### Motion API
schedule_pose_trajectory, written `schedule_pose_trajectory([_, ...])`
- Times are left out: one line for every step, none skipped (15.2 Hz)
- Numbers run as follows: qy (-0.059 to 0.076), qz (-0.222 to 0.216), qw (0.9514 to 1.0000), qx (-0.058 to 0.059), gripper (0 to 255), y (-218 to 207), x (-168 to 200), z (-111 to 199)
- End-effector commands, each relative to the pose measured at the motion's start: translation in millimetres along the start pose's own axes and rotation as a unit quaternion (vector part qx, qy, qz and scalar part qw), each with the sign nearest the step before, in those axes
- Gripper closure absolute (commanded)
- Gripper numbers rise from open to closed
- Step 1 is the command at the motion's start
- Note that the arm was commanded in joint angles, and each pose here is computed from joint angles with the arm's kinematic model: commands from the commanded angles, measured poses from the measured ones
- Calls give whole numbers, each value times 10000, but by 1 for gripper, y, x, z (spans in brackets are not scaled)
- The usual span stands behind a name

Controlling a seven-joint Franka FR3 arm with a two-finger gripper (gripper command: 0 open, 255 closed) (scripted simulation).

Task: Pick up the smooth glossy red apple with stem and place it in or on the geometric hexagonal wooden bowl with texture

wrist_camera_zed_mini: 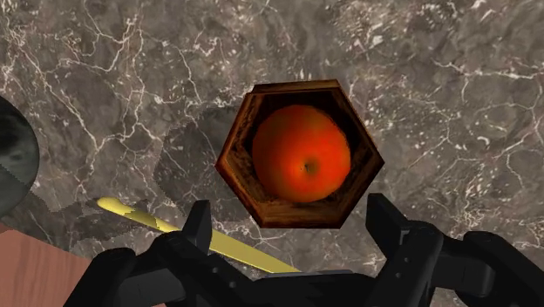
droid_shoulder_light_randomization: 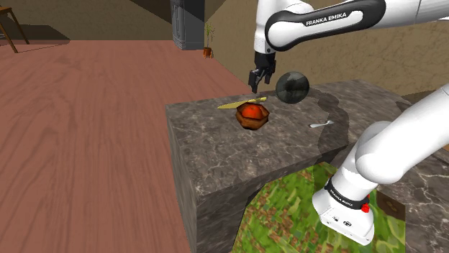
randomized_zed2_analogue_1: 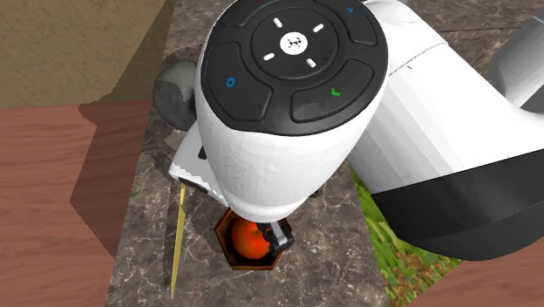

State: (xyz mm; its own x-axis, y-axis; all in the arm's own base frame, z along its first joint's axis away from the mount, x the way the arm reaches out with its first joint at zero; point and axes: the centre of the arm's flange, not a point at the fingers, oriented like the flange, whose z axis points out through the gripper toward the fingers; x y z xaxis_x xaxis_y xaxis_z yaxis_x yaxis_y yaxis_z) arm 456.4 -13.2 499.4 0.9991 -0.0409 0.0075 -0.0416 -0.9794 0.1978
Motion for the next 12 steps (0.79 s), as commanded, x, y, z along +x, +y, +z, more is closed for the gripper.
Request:
schedule_pose_trajectory([0,0,10000,0,0,0,0,-13])
schedule_pose_trajectory([0,0,10000,0,0,0,0,-26])
schedule_pose_trajectory([0,0,10000,0,0,0,0,-40])
schedule_pose_trajectory([0,0,10000,0,0,0,0,-50])
schedule_pose_trajectory([0,0,10000,0,0,0,0,-50])
schedule_pose_trajectory([0,0,10000,0,0,0,0,-50])
schedule_pose_trajectory([0,0,10000,0,0,0,0,-50])
schedule_pose_trajectory([0,0,10000,0,0,0,0,-50])
schedule_pose_trajectory([0,0,10000,0,0,0,0,-50])
schedule_pose_trajectory([0,0,10000,0,0,0,0,-50])
schedule_pose_trajectory([0,0,10000,0,0,0,0,-50])
schedule_pose_trajectory([0,0,10000,0,0,0,0,-50])
